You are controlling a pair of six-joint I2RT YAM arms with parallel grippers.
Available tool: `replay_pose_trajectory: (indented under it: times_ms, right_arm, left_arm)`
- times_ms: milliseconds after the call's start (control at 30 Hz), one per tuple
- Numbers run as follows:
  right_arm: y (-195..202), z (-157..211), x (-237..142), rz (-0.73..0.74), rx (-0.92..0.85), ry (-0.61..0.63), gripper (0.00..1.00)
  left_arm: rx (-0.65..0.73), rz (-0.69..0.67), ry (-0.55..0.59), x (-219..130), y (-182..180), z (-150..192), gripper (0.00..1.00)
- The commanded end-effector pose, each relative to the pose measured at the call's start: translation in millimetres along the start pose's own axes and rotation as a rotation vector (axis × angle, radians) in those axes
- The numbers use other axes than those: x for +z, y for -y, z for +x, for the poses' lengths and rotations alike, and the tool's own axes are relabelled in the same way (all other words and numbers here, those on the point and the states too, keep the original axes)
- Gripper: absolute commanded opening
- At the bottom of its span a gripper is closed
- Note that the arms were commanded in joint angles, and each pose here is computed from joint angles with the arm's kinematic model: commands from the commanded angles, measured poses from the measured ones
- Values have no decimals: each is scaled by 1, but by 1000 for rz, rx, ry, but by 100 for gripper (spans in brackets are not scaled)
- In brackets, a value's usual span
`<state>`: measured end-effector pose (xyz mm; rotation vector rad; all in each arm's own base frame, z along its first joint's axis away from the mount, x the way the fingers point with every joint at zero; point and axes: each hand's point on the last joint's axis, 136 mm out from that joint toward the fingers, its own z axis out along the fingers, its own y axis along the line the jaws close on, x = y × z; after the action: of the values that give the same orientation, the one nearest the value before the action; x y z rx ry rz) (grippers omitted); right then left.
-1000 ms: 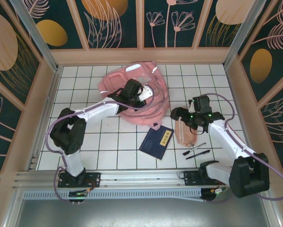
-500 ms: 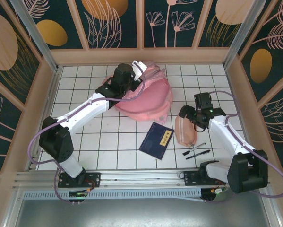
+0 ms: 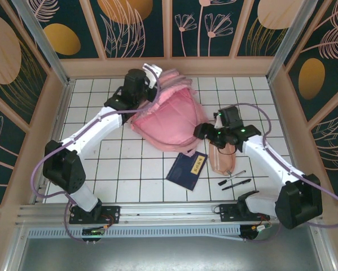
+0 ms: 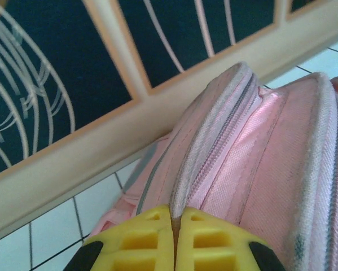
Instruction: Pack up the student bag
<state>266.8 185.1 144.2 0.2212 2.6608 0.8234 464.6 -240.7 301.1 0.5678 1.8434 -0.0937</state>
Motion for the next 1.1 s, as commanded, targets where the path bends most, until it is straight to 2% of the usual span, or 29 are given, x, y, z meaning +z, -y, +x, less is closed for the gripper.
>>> replay_pose_trajectory:
  times_ms: [0,33,133,233,300,333,367,433,467,533,567,600,633,700,733,800,900,967,1067]
  right_arm:
    - [32,63,11,177,108,-102,79]
    - [36,88,14,180,118,-137,79]
    - [53,129,13,212,157,-163,78]
    - [72,145,18,251,179,-173,72]
    - [57,148,30,157,124,-198,70]
    - [45,151,37,85,75,-229,70]
    - [39,153,44,52,36,-252,68]
    - [43,151,52,93,-5,-268,60]
    - [45,150,55,113,-25,-275,57]
    - [47,153,60,119,-46,-296,52]
    - [46,156,63,100,-51,-309,48]
    - [44,158,66,79,-53,-319,43]
    - [39,161,68,44,-63,-331,37]
    - [29,162,71,-12,-90,-346,34]
    - [25,160,71,-27,-109,-346,33]
    - [15,155,72,-70,-157,-346,31]
    - [11,146,74,-91,-180,-347,32]
    - [15,138,72,-73,-162,-353,46]
    - [26,126,64,-31,-123,-326,50]
  left_arm:
    - [-55,-58,192,-26,-29,-62,0]
    - [-9,-52,178,-23,-29,-58,0]
    - [150,39,111,-7,-14,-32,0]
    - [151,145,62,8,-11,2,0]
    - [124,173,62,13,-9,16,1]
    - [79,151,59,14,-13,19,11]
    - [16,122,51,13,-20,20,16]
    - [-93,78,22,4,-30,21,26]
    - [-139,46,3,-4,-36,22,37]
    - [-301,19,-36,-20,-39,32,49]
    - [-399,100,-55,-31,-24,39,51]
    - [-456,227,-82,-42,0,46,57]
    - [-528,365,-118,-58,28,54,79]
    - [-641,543,-195,-88,75,74,82]
    - [-648,628,-241,-104,101,85,83]
    - [-627,691,-328,-123,133,114,85]
    - [-713,706,-494,-129,155,164,81]
    - [-712,705,-588,-131,175,193,79]
    - [-664,705,-654,-126,204,213,81]
